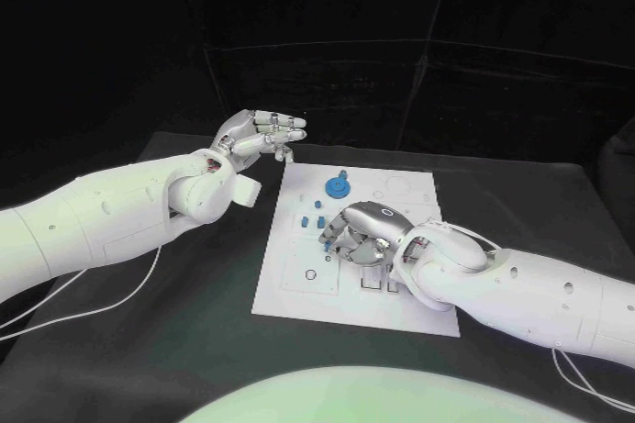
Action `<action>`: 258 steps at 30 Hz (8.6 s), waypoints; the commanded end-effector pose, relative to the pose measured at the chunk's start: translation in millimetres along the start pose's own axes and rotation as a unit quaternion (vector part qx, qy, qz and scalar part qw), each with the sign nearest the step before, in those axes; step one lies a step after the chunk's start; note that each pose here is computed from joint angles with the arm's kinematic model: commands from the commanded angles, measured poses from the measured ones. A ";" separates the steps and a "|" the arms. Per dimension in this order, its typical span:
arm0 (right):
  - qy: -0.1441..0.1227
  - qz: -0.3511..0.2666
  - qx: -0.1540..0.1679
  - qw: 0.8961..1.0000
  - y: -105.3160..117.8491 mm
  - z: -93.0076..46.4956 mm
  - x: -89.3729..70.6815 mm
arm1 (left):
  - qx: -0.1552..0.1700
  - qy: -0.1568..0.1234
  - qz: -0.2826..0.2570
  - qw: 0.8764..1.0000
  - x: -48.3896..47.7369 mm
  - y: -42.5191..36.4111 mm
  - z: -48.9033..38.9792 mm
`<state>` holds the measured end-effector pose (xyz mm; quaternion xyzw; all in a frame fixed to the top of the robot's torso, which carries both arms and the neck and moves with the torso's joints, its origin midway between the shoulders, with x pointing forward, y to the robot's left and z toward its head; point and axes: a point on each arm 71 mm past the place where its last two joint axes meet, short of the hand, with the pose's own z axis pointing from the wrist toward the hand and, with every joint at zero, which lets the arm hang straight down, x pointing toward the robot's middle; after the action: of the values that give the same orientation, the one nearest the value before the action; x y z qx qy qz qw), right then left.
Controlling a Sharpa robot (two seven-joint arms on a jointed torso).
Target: Assemble the parts on the task board
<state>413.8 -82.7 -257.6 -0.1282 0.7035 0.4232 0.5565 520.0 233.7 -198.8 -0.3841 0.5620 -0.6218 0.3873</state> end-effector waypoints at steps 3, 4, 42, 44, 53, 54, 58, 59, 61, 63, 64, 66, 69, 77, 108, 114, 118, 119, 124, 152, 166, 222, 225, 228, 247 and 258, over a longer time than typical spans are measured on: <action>0.011 -0.011 -0.008 1.000 0.8 0.7 3.2 | 0.011 0.002 -0.003 1.000 1.4 -2.4 1.1; 0.012 -0.013 -0.007 1.000 0.3 0.6 3.6 | 0.011 0.002 -0.003 1.000 1.5 -2.3 1.1; 0.033 -0.013 0.004 0.999 -6.2 1.0 14.1 | 0.010 0.002 -0.003 1.000 0.6 -2.0 1.3; 0.034 -0.012 0.004 0.999 -6.2 1.3 14.8 | 0.010 0.001 -0.003 1.000 0.6 -2.0 1.3; 0.037 -0.013 0.006 0.999 -6.9 2.0 16.8 | 0.009 0.002 -0.003 1.000 0.7 -1.9 1.4; 0.037 -0.013 0.006 0.999 -6.9 2.0 16.8 | 0.009 0.002 -0.003 1.000 0.7 -1.9 1.4; 0.036 -0.013 0.005 0.999 -6.5 2.0 16.9 | 0.009 0.002 -0.003 1.000 0.5 -1.9 1.4; 0.036 -0.014 0.005 0.999 -6.4 1.9 16.9 | 0.009 0.002 -0.003 1.000 0.5 -1.9 1.4; 0.035 -0.014 0.005 0.999 -6.3 1.7 16.8 | 0.009 0.002 -0.003 1.000 0.5 -1.9 1.4; 0.034 -0.014 0.005 0.999 -6.3 1.5 16.6 | 0.009 0.002 -0.003 1.000 0.4 -1.9 1.4; 0.033 -0.014 0.005 0.999 -6.3 1.4 16.5 | 0.009 0.002 -0.003 1.000 0.3 -1.9 1.4; 0.031 -0.014 0.004 0.999 -6.3 1.0 16.1 | 0.009 0.001 -0.003 1.000 0.2 -1.9 1.3; 0.025 -0.015 0.002 1.000 -5.8 0.6 15.1 | 0.010 0.001 -0.003 1.000 -0.1 -2.0 1.2; 0.008 -0.008 -0.006 1.000 -3.5 0.2 12.7 | 0.009 0.001 -0.003 1.000 -0.1 -1.8 1.4; 0.042 -0.008 0.002 0.999 -5.9 -0.8 17.7 | 0.008 0.001 -0.003 1.000 -0.9 -1.5 1.4; 0.045 -0.009 0.003 0.999 -6.0 -0.4 18.4 | 0.008 0.001 -0.003 1.000 -0.9 -1.4 1.4; 0.048 -0.010 0.004 0.999 -6.1 0.1 18.9 | 0.008 0.002 -0.003 1.000 -0.6 -1.4 1.5; 0.048 -0.010 0.004 0.999 -6.1 0.3 19.0 | 0.008 0.002 -0.003 1.000 -0.6 -1.4 1.5; 0.044 -0.015 0.006 0.999 -6.5 1.3 18.8 | 0.007 0.002 -0.003 1.000 -0.5 -1.4 1.5; 0.032 -0.033 0.007 0.999 -5.2 2.3 17.4 | 0.005 0.004 -0.004 1.000 -0.6 -1.2 1.2; -0.027 -0.008 -0.001 1.000 0.5 -24.6 -5.8 | 0.004 0.004 -0.004 1.000 -1.9 -1.1 0.7; 0.095 -0.121 0.145 0.977 -60.3 -38.0 -72.4 | 0.000 0.008 -0.006 1.000 -1.1 0.4 1.3; 0.093 -0.123 0.145 0.977 -60.6 -37.7 -72.6 | -0.001 0.008 -0.006 1.000 -1.2 0.6 1.3; 0.091 -0.124 0.145 0.977 -60.7 -37.3 -72.8 | -0.002 0.008 -0.006 1.000 -1.3 0.7 1.2; 0.018 -0.079 0.108 0.991 -37.0 -51.5 -85.0 | -0.002 0.008 -0.006 1.000 -1.7 1.0 1.2; 0.028 -0.046 0.030 0.998 13.8 -32.3 -72.6 | -0.002 0.010 -0.007 1.000 -0.1 1.3 2.1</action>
<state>410.3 -126.0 -188.7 -0.1570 0.7325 0.3497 0.5626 522.0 234.3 -201.2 -0.3845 0.5661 -0.6216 0.3813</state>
